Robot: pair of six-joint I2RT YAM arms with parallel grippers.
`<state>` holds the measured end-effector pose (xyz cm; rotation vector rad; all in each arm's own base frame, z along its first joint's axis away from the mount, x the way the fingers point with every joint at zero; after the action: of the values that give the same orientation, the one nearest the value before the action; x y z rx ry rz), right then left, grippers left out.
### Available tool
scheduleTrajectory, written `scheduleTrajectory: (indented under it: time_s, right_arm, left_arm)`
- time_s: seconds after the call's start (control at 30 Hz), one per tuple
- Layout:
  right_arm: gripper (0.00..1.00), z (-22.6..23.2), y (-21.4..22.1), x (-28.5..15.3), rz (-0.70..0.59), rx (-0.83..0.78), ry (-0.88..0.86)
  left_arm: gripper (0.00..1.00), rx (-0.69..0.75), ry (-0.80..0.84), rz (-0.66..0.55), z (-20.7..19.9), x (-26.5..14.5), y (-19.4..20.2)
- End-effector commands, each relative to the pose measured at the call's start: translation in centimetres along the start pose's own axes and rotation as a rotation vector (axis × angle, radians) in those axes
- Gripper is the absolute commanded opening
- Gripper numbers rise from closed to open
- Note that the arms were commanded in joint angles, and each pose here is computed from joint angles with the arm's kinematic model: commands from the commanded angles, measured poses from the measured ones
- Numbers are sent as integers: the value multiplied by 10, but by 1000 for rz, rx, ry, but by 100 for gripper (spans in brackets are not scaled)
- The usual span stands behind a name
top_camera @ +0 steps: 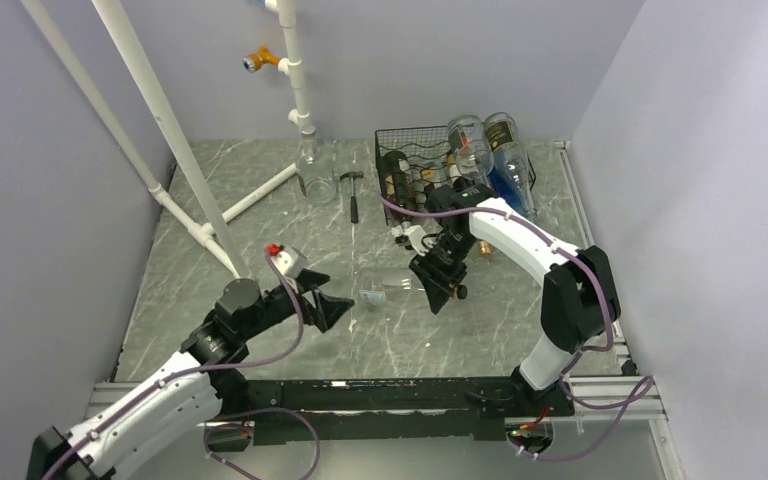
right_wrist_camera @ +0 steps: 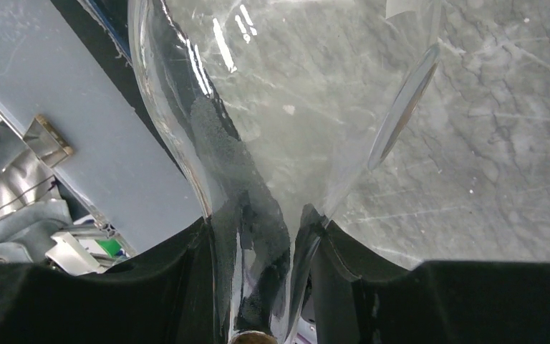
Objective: Take the wine bottle off the wine rack
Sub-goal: Place the wine bottle at the center of the board.
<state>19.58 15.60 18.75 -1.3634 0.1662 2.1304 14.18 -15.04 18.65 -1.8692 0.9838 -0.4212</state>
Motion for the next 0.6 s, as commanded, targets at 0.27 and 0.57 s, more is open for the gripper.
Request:
scheduleTrajectory:
  time_s: [0.27,0.57]
  right_arm:
    - [0,9,-16,-34,-39,-145,49]
    - [0,8,-12,-31,51,-137,50]
  left_arm:
    - [99,785,175,-68,-46,41,5]
    - [99,993,237,-126,-58,80,16]
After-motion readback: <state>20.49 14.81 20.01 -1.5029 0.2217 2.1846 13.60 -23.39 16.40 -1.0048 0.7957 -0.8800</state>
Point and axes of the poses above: each gripper's point midway between its finger pads, its own x axis out along the fingers, its own z axis along the line the jaws close on, y = z × x, the point moved 8 cm from there along -x, back along the fingers, and after that the axes turned 6 degrees about -x, right-handed, at the moved point
